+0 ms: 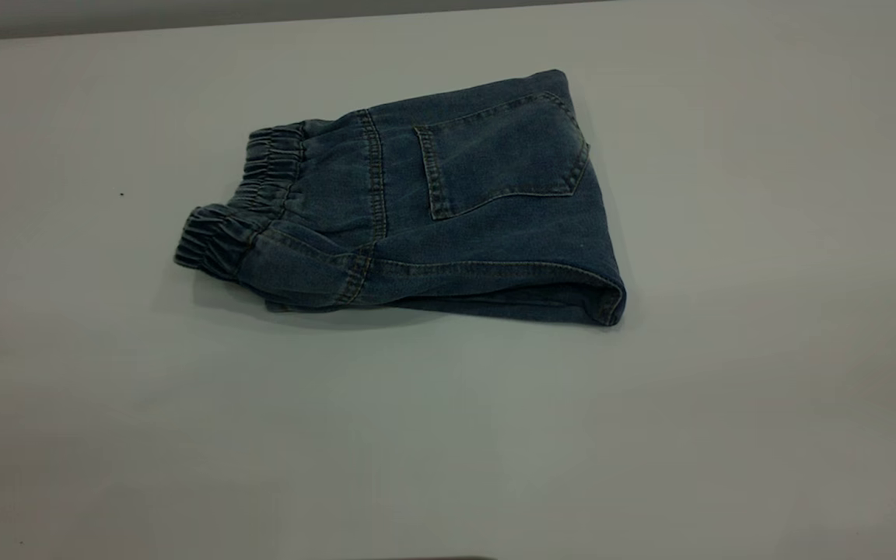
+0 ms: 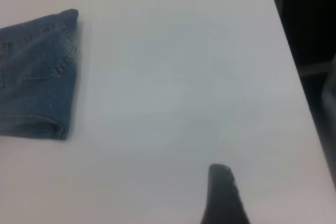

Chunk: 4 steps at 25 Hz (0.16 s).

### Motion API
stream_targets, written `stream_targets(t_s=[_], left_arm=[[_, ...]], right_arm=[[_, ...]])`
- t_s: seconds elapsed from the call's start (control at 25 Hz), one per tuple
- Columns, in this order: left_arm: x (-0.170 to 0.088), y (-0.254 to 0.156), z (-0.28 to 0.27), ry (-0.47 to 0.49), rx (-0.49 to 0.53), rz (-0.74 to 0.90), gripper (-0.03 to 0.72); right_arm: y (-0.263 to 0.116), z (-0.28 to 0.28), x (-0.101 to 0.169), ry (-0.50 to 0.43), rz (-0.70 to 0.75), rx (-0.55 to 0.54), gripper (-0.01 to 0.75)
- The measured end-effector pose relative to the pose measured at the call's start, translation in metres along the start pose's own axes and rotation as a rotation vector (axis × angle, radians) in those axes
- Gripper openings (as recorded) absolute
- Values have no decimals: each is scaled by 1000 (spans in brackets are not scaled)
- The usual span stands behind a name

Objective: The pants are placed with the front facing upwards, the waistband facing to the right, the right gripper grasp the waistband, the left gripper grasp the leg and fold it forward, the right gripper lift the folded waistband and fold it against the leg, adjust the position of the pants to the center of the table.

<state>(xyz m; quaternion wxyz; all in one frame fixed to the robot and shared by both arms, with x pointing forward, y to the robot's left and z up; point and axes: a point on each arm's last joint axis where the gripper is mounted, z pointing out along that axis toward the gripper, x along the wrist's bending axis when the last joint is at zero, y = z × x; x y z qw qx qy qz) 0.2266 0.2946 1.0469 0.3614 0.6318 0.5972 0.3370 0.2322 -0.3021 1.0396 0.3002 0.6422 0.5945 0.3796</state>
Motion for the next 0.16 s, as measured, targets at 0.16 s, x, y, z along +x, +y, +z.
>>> stream_targets(t_s=[0.16], left_arm=[[0, 0, 0, 0, 0, 0, 358]], right_arm=[[0, 0, 0, 0, 0, 0, 400]])
